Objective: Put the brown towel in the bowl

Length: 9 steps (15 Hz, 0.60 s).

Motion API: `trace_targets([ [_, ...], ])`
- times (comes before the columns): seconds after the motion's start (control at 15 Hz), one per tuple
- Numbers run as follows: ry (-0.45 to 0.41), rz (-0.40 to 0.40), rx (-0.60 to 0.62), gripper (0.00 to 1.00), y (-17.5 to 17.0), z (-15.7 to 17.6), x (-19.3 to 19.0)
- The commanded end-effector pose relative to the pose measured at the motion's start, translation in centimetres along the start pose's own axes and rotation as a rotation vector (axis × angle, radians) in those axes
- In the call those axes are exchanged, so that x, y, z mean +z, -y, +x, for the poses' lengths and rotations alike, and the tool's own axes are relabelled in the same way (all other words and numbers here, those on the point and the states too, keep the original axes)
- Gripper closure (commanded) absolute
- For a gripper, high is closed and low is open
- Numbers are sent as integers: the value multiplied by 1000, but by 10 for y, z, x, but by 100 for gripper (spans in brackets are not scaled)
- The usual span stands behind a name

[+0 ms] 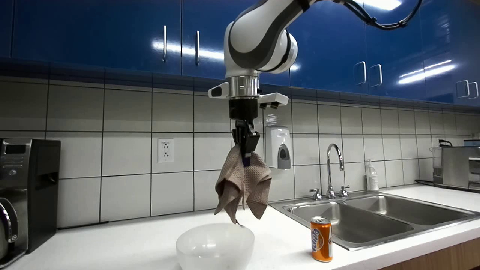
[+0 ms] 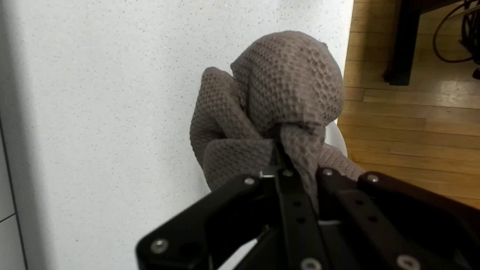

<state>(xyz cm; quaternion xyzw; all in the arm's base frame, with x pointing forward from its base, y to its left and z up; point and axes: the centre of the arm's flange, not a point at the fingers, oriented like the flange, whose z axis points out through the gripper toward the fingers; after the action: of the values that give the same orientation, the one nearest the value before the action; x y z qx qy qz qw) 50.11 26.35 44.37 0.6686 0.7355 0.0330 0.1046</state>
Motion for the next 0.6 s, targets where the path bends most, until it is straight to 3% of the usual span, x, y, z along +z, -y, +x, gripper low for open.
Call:
trace_targets([
  [0.0, -17, 25, -60, 98, 4, 2, -10],
  [0.53, -26, 74, -122, 98, 4, 25, 0],
])
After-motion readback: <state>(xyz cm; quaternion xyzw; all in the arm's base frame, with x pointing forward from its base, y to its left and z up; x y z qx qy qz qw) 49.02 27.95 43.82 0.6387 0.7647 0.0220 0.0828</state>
